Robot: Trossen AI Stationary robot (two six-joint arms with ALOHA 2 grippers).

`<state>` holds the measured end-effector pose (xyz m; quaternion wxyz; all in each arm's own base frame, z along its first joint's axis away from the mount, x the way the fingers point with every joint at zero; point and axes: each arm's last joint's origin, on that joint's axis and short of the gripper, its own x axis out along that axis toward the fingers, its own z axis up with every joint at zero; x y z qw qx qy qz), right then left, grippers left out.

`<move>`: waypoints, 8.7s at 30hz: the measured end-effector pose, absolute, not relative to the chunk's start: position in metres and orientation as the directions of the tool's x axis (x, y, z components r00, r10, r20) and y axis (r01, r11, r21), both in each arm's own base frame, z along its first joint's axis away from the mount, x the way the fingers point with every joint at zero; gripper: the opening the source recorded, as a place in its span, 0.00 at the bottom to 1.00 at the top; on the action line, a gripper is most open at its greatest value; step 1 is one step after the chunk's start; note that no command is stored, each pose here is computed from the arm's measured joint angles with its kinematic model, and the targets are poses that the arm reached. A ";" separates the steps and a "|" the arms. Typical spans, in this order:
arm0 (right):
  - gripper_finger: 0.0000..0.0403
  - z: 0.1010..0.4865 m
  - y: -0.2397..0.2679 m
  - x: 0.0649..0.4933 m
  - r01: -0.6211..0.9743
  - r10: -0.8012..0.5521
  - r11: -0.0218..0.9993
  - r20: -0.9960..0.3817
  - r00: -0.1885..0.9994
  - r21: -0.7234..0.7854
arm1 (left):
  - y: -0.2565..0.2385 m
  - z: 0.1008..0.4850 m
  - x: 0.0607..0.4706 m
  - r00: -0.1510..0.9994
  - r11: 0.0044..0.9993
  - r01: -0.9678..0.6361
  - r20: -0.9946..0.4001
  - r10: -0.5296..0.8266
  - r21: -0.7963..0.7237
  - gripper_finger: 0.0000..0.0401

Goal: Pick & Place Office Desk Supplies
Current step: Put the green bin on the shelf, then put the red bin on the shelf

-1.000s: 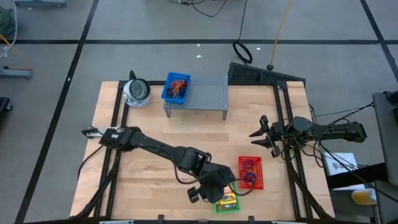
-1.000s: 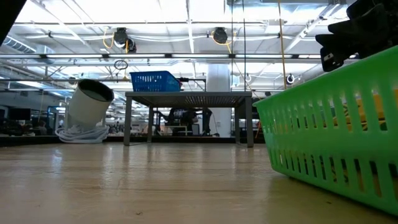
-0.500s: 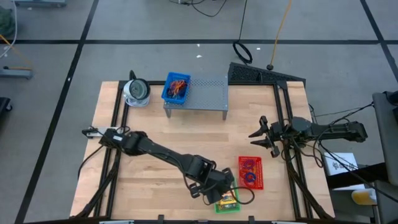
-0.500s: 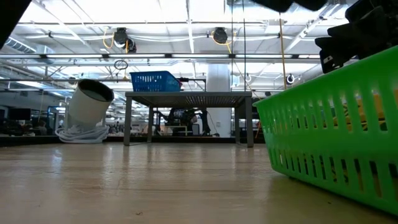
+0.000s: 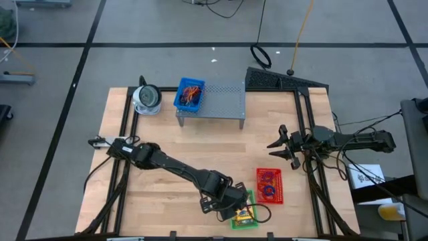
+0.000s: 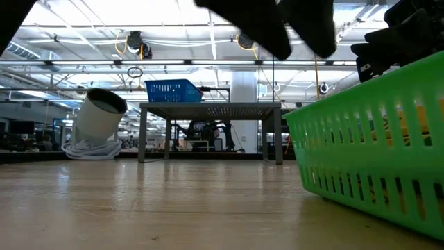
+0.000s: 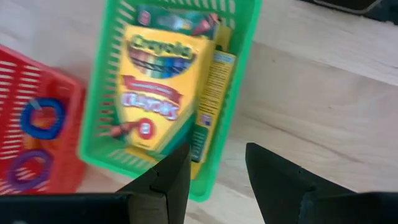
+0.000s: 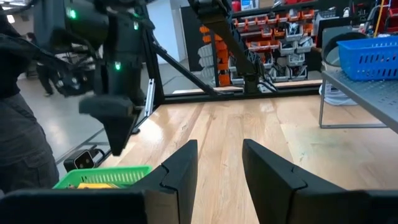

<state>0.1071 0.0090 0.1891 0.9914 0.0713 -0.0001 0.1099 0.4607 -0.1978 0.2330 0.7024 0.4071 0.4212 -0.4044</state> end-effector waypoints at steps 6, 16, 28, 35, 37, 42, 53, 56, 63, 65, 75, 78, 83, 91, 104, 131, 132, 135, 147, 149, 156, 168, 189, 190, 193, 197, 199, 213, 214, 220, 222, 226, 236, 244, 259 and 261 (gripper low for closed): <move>0.29 0.189 0.009 0.107 -0.218 0.218 0.966 0.018 0.976 0.141 | -0.199 0.217 0.458 0.283 0.335 0.919 -0.939 -0.195 0.207 0.40; 0.29 0.189 0.009 0.107 -0.218 0.218 0.966 0.016 0.976 0.141 | -0.209 0.204 0.460 0.342 0.333 0.904 -0.922 -0.183 0.269 0.40; 0.29 0.189 0.009 0.107 -0.218 0.218 0.966 0.016 0.976 0.141 | -0.212 0.184 0.459 0.345 0.353 0.897 -0.920 -0.187 0.265 0.40; 0.29 0.189 0.009 0.107 -0.218 0.218 0.966 0.016 0.976 0.141 | -0.216 0.176 0.456 0.347 0.382 0.887 -0.921 -0.180 0.259 0.40; 0.29 0.189 0.009 0.107 -0.218 0.218 0.966 0.016 0.976 0.141 | -0.215 0.174 0.456 0.349 0.388 0.883 -0.922 -0.166 0.265 0.40; 0.29 0.189 0.009 0.107 -0.218 0.218 0.966 0.016 0.976 0.141 | -0.214 0.169 0.455 0.342 0.394 0.881 -0.928 -0.149 0.262 0.40; 0.29 0.189 0.009 0.107 -0.218 0.218 0.966 0.016 0.976 0.141 | -0.214 0.168 0.454 0.339 0.392 0.882 -0.929 -0.147 0.260 0.20; 0.29 0.189 0.009 0.107 -0.218 0.218 0.966 0.016 0.976 0.141 | -0.214 0.168 0.454 0.338 0.396 0.881 -0.929 -0.148 0.257 0.05; 0.29 0.189 0.009 0.107 -0.218 0.218 0.966 0.016 0.976 0.141 | -0.213 0.168 0.454 0.341 0.486 0.838 -0.934 -0.110 0.248 0.01; 0.29 0.189 0.009 0.107 -0.218 0.218 0.966 0.016 0.976 0.141 | -0.209 0.167 0.454 0.332 0.529 0.816 -0.938 -0.100 0.232 0.02; 0.29 0.189 0.009 0.107 -0.218 0.218 0.966 0.016 0.976 0.141 | -0.191 0.168 0.453 0.273 0.672 0.722 -0.960 -0.056 0.166 0.01; 0.29 0.189 0.009 0.107 -0.218 0.218 0.966 0.016 0.976 0.141 | -0.189 0.171 0.451 0.257 0.676 0.720 -0.965 -0.049 0.157 0.01; 0.29 0.189 0.009 0.107 -0.218 0.218 0.966 0.017 0.976 0.141 | -0.186 0.186 0.442 0.230 0.686 0.715 -0.972 -0.044 0.138 0.00; 0.29 0.189 0.009 0.107 -0.218 0.218 0.966 0.016 0.976 0.141 | -0.175 0.210 0.432 0.201 0.758 0.644 -0.979 -0.034 0.106 0.00; 0.29 0.189 0.009 0.107 -0.218 0.218 0.966 0.017 0.976 0.141 | -0.135 0.279 0.413 0.302 0.962 0.233 -0.951 0.068 0.143 0.00; 0.29 0.189 0.009 0.107 -0.218 0.218 0.966 0.016 0.976 0.141 | -0.025 0.375 0.401 0.498 0.484 -0.799 -0.844 0.200 -0.357 0.00; 0.29 0.189 0.009 0.107 -0.218 0.218 0.966 0.016 0.976 0.141 | -0.023 0.378 0.401 0.504 0.455 -0.808 -0.838 0.209 -0.373 0.00; 0.29 0.189 0.009 0.107 -0.218 0.218 0.966 0.016 0.976 0.141 | -0.019 0.381 0.406 0.520 0.379 -0.826 -0.823 0.228 -0.417 0.00; 0.29 0.190 0.009 0.107 -0.219 0.218 0.966 0.021 0.976 0.140 | 0.011 0.372 0.431 0.551 0.296 -0.826 -0.797 0.248 -0.480 0.00; 0.29 0.190 0.009 0.107 -0.219 0.218 0.966 0.021 0.976 0.140 | 0.022 0.372 0.430 0.543 0.290 -0.834 -0.795 0.272 -0.470 0.00; 0.29 0.189 0.009 0.107 -0.218 0.218 0.966 0.018 0.976 0.141 | 0.050 0.372 0.428 0.520 0.287 -0.850 -0.791 0.323 -0.442 0.00; 0.29 0.189 0.009 0.107 -0.218 0.218 0.966 0.018 0.976 0.141 | 0.082 0.369 0.418 0.444 0.270 -0.892 -0.817 0.369 -0.363 0.00; 0.29 0.189 0.009 0.107 -0.218 0.218 0.966 0.013 0.976 0.142 | 0.091 0.347 0.435 0.427 0.294 -0.896 -0.828 0.364 -0.333 0.00; 0.29 0.189 0.009 0.107 -0.218 0.218 0.966 0.013 0.976 0.142 | 0.091 0.347 0.434 0.421 0.293 -0.899 -0.829 0.367 -0.326 0.00; 0.29 0.189 0.009 0.107 -0.218 0.218 0.966 0.013 0.976 0.142 | 0.091 0.346 0.434 0.414 0.300 -0.900 -0.833 0.367 -0.315 0.01; 0.29 0.189 0.009 0.107 -0.218 0.218 0.966 0.013 0.976 0.142 | 0.091 0.346 0.434 0.413 0.312 -0.899 -0.831 0.373 -0.307 0.05; 0.29 0.189 0.009 0.107 -0.218 0.218 0.966 0.013 0.976 0.142 | 0.091 0.346 0.434 0.411 0.312 -0.900 -0.830 0.376 -0.305 0.06; 0.29 0.189 0.009 0.107 -0.218 0.218 0.966 0.014 0.976 0.142 | 0.088 0.345 0.431 0.364 0.307 -0.920 -0.826 0.431 -0.245 0.04; 0.29 0.189 0.009 0.107 -0.218 0.218 0.966 0.013 0.976 0.142 | 0.088 0.345 0.431 0.363 0.306 -0.920 -0.825 0.433 -0.244 0.06; 0.29 0.189 0.009 0.107 -0.218 0.218 0.966 0.014 0.976 0.142 | 0.088 0.346 0.431 0.357 0.302 -0.924 -0.815 0.457 -0.236 0.15; 0.29 0.189 0.009 0.107 -0.218 0.218 0.966 0.014 0.976 0.142 | 0.088 0.346 0.431 0.357 0.303 -0.924 -0.814 0.457 -0.235 0.17; 0.29 0.189 0.009 0.107 -0.218 0.218 0.966 0.014 0.976 0.142 | 0.088 0.346 0.430 0.357 0.302 -0.924 -0.815 0.457 -0.235 0.19; 0.29 0.189 0.009 0.107 -0.218 0.218 0.966 0.014 0.976 0.142 | 0.087 0.349 0.434 0.385 0.333 -0.911 -0.790 0.477 -0.243 0.20; 0.29 0.189 0.009 0.107 -0.218 0.218 0.966 0.014 0.976 0.142 | 0.081 0.356 0.447 0.510 0.444 -0.842 -0.719 0.473 -0.305 0.20; 0.29 0.189 0.009 0.107 -0.218 0.218 0.966 0.014 0.976 0.142 | 0.040 0.366 0.466 0.743 0.765 -0.500 -0.655 0.139 -0.405 0.20; 0.29 0.189 0.009 0.107 -0.218 0.218 0.966 0.014 0.976 0.142 | 0.039 0.366 0.466 0.749 0.769 -0.465 -0.658 0.078 -0.439 0.20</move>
